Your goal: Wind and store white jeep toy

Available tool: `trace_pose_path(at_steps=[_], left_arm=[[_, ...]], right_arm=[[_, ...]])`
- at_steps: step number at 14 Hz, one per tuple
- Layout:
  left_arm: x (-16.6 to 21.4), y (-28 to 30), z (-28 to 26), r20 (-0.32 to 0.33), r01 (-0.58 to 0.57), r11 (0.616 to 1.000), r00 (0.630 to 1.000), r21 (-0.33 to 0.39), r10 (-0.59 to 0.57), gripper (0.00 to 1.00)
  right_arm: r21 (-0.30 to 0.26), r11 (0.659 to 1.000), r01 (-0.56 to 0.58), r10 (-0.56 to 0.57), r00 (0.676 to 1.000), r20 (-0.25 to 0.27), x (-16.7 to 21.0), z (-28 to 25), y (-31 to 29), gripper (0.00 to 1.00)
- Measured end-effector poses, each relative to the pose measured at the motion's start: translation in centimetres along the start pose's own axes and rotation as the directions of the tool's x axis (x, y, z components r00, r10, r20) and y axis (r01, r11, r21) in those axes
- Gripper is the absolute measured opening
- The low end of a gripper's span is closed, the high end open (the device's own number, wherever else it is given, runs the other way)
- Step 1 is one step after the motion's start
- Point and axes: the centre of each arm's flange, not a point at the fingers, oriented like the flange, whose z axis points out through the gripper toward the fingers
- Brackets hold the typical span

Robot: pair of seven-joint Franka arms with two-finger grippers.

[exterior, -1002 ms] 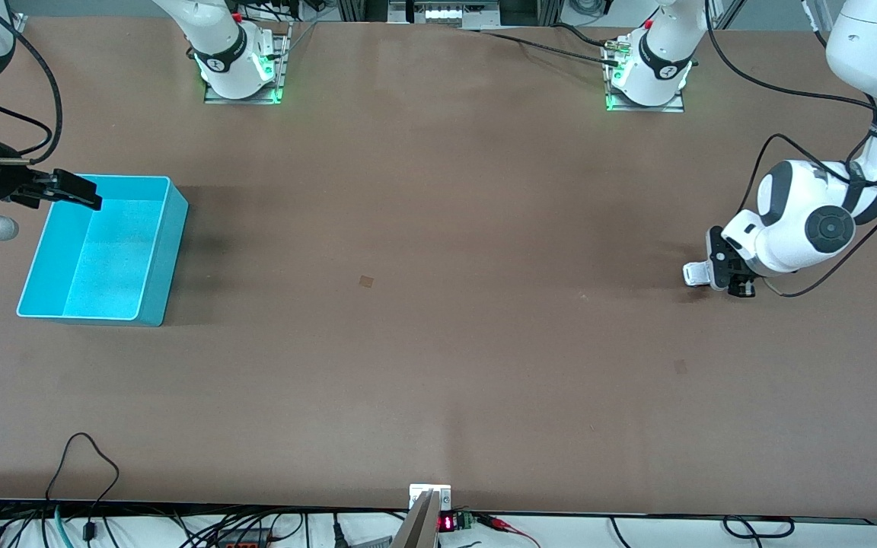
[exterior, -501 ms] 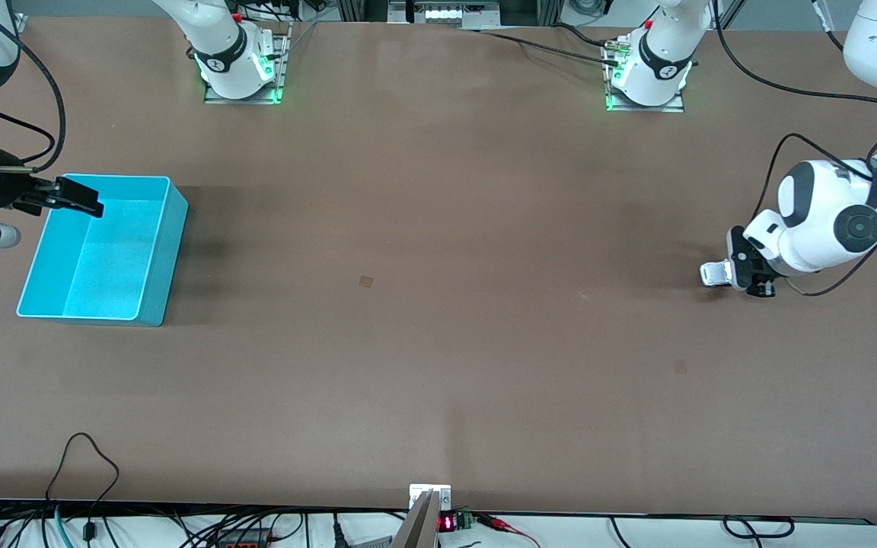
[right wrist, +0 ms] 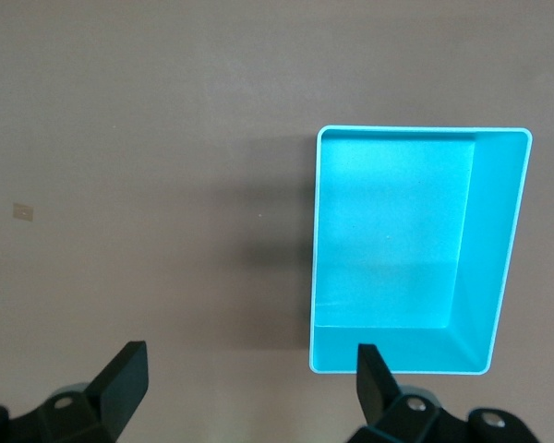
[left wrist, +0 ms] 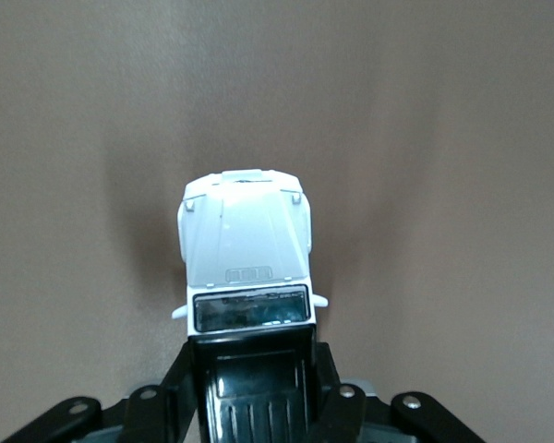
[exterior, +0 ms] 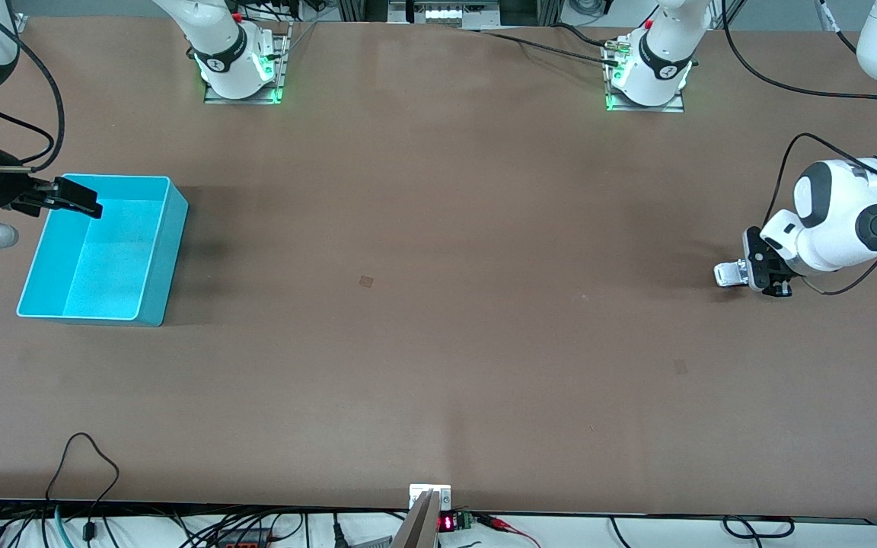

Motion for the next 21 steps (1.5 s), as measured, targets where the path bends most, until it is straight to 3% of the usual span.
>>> trace_pose_path(at_steps=[18, 21], left_arm=[[-5.3, -0.6, 0.4, 0.008, -0.07, 0.998, 0.998, 0.002, 0.07, 0.52], [-4.4, -1.5, 1.4, -0.021, -0.066, 0.997, 0.998, 0.032, 0.067, 0.77]], right_arm=[[0.0, 1.0, 0.002, -0.002, 1.0, 0.016, -0.6, -0.4, 0.0, 1.0], [0.0, 1.0, 0.002, -0.002, 1.0, 0.021, -0.6, -0.3, 0.0, 1.0]])
